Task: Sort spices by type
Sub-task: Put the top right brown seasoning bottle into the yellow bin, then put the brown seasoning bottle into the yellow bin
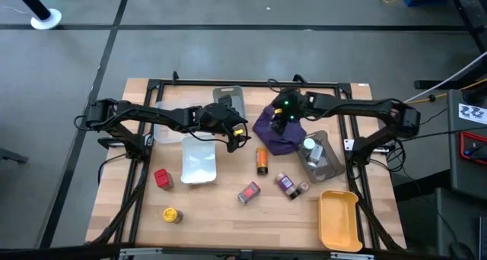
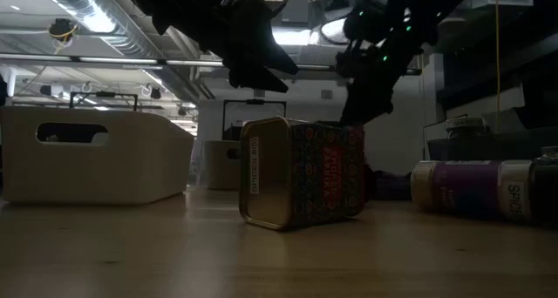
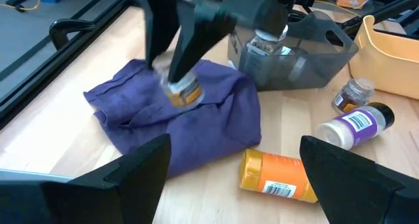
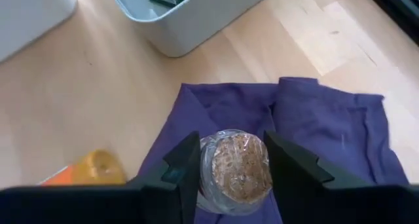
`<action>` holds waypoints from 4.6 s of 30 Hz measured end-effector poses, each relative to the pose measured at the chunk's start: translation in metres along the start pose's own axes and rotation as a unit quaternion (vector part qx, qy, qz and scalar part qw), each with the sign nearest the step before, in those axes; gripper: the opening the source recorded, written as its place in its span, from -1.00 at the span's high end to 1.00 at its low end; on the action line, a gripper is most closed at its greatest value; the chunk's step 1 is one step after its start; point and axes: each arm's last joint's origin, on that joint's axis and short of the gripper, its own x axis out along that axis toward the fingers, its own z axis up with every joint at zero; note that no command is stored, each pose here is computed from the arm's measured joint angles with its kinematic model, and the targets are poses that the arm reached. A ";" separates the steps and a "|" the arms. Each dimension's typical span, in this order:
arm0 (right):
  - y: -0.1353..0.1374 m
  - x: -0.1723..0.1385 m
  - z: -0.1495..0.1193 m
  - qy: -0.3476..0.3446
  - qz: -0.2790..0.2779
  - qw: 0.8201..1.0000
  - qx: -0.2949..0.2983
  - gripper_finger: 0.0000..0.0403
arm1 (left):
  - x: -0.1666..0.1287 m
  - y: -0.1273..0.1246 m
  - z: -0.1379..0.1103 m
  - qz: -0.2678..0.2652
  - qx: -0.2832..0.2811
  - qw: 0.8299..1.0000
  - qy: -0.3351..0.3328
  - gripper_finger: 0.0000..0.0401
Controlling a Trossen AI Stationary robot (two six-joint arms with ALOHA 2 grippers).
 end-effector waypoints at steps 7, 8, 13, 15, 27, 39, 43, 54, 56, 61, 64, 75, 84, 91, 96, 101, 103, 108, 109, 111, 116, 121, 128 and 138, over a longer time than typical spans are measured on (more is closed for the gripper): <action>0.007 -0.048 -0.004 -0.012 0.071 0.996 0.045 0.26 | 0.000 0.000 0.000 0.000 0.001 1.000 0.000 -0.61; 0.009 -0.054 -0.005 -0.014 0.079 0.996 0.045 0.26 | 0.000 0.000 0.000 0.000 0.001 1.000 0.000 -0.61; 0.026 -0.088 -0.016 -0.025 0.113 0.992 0.043 0.26 | 0.000 0.000 0.000 0.000 0.000 1.000 0.000 -0.61; 0.034 -0.100 -0.021 -0.027 0.128 0.990 0.044 0.26 | 0.000 0.000 0.000 0.000 0.000 1.000 0.000 -0.61; 0.081 -0.151 -0.066 0.013 0.201 0.979 0.031 0.26 | 0.000 0.000 0.000 0.000 0.000 1.000 0.000 -0.61; 0.118 -0.178 -0.124 0.119 0.199 0.973 -0.002 0.26 | 0.000 0.000 0.000 0.000 -0.005 1.000 -0.001 -0.61; 0.128 -0.188 -0.140 0.117 0.195 0.974 0.024 0.26 | 0.000 0.000 0.000 -0.001 -0.013 1.000 -0.002 -0.61; 0.155 -0.196 -0.196 0.165 0.116 0.977 0.066 0.26 | 0.000 0.000 0.000 -0.001 -0.013 1.000 -0.002 -0.61; 0.161 -0.193 -0.207 0.175 0.093 0.978 0.070 0.26 | 0.000 0.000 0.000 -0.001 -0.013 1.000 -0.002 -0.61; 0.177 -0.184 -0.231 0.187 0.051 0.979 0.068 0.26 | 0.000 0.000 0.000 -0.001 -0.013 1.000 -0.002 -0.61; 0.186 -0.177 -0.247 0.191 0.020 0.979 0.069 0.26 | 0.000 0.000 0.000 -0.001 -0.013 1.000 -0.002 -0.61; 0.205 -0.136 -0.291 0.169 -0.108 0.979 0.047 0.26 | 0.000 0.000 0.000 -0.001 -0.011 1.000 -0.002 -0.61; 0.200 -0.117 -0.303 0.120 -0.201 0.972 0.016 0.26 | 0.000 0.000 0.000 -0.001 -0.011 1.000 -0.002 -0.61; 0.197 -0.117 -0.301 0.105 -0.216 0.971 0.004 0.26 | 0.000 0.000 0.000 -0.001 -0.011 1.000 -0.002 -0.61; 0.196 -0.117 -0.301 0.104 -0.218 0.970 0.003 0.26 | 0.000 0.000 0.000 0.000 -0.011 1.000 -0.002 -0.61; 0.197 -0.117 -0.302 0.108 -0.213 0.971 0.003 0.24 | 0.000 0.000 0.000 0.000 -0.011 1.000 -0.002 -0.61; 0.197 -0.117 -0.302 0.117 -0.216 0.969 0.005 0.20 | 0.000 0.000 0.000 0.000 -0.011 1.000 -0.002 -0.61; 0.198 -0.117 -0.304 0.144 -0.215 0.966 -0.002 0.03 | 0.000 0.000 0.000 -0.001 -0.011 1.000 -0.002 -0.61; 0.198 -0.118 -0.304 0.151 -0.214 0.965 -0.007 -0.01 | 0.000 0.000 0.000 -0.001 -0.011 1.000 -0.002 -0.61; 0.198 -0.118 -0.305 0.161 -0.216 0.963 -0.011 -0.10 | 0.000 0.000 0.000 -0.001 -0.011 1.000 -0.002 -0.61; 0.197 -0.120 -0.305 0.200 -0.219 0.955 -0.027 -0.25 | 0.000 0.000 0.000 0.000 -0.011 1.000 -0.002 -0.61; 0.196 -0.124 -0.303 0.216 -0.211 0.953 -0.033 -0.29 | 0.000 0.000 0.000 -0.001 -0.011 1.000 -0.002 -0.61; 0.192 -0.136 -0.293 0.220 -0.195 0.955 -0.027 -0.29 | 0.000 0.000 0.000 0.000 -0.011 1.000 -0.002 -0.61; 0.211 -0.184 -0.258 0.228 -0.157 0.960 -0.051 -0.29 | 0.000 0.000 0.000 -0.001 -0.011 1.000 -0.002 -0.61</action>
